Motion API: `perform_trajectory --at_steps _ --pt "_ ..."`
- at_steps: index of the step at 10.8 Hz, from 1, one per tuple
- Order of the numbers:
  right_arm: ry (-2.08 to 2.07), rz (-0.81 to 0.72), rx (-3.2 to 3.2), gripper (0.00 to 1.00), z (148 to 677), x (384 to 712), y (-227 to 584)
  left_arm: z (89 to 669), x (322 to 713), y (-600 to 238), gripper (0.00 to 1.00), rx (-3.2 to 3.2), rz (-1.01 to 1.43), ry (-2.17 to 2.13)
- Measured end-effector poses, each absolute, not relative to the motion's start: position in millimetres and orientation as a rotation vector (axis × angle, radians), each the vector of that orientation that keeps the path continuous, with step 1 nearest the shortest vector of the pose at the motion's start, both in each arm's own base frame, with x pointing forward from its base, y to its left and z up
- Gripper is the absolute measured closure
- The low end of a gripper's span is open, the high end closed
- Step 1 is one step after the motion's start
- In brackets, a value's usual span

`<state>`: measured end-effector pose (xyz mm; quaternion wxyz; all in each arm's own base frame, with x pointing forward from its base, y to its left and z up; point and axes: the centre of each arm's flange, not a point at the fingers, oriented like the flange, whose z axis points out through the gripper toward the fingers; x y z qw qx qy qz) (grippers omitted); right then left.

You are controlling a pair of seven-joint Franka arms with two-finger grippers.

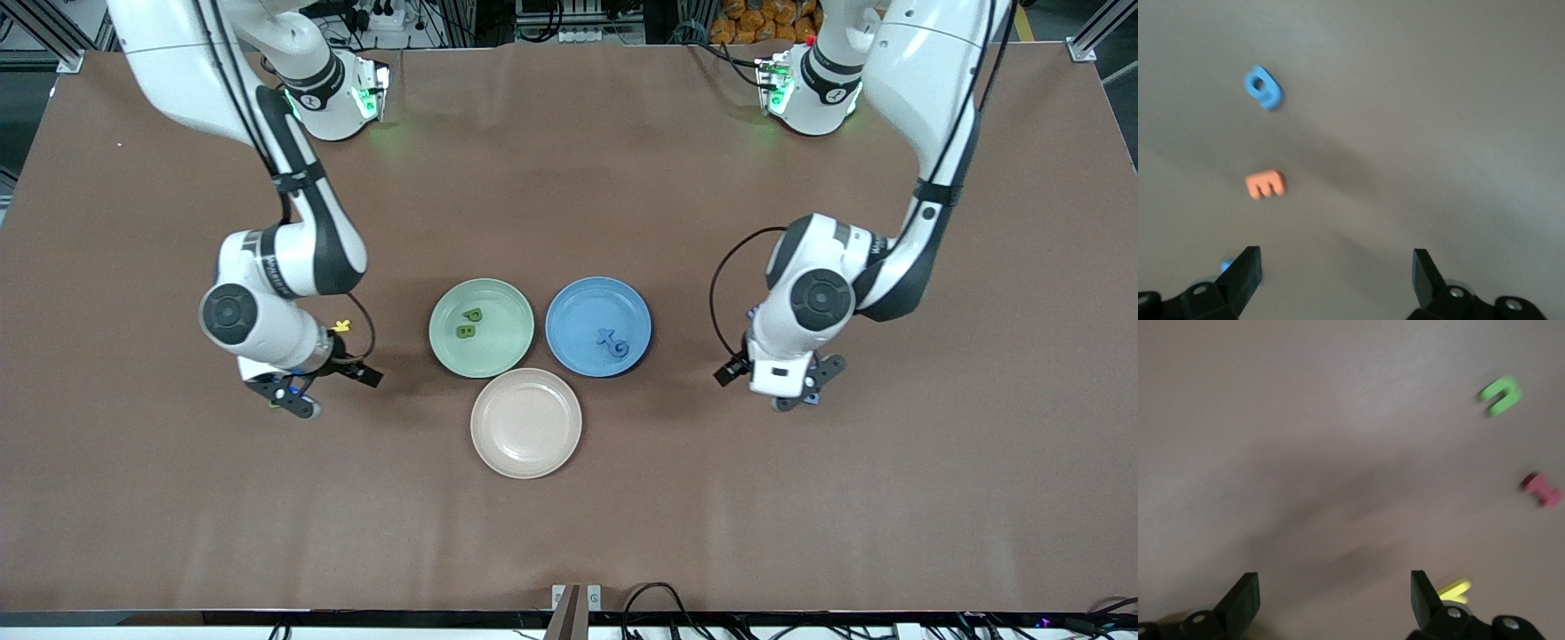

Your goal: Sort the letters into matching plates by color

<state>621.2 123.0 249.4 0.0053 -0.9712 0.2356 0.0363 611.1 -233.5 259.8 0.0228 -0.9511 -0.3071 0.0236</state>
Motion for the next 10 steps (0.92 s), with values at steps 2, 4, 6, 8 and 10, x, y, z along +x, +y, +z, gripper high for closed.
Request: perform_trajectory --at_steps 2,4,6,8,10 --pt "0.663 0.106 -3.067 0.00 250 628 84 254 627 -184 0.00 -2.890 0.075 -1.072" --pt "0.522 0.096 -3.120 0.00 250 631 51 254 640 -141 0.00 -2.830 0.048 -1.166" --pt "0.287 0.087 -3.170 0.00 250 633 26 250 647 -121 0.00 -2.783 0.026 -1.249" --pt "0.046 0.045 -3.197 0.00 252 637 9 238 655 -121 0.00 -2.773 -0.003 -1.393" --pt "-0.163 -0.008 -3.208 0.00 252 641 -6 224 662 -118 0.00 -2.761 -0.040 -1.521"
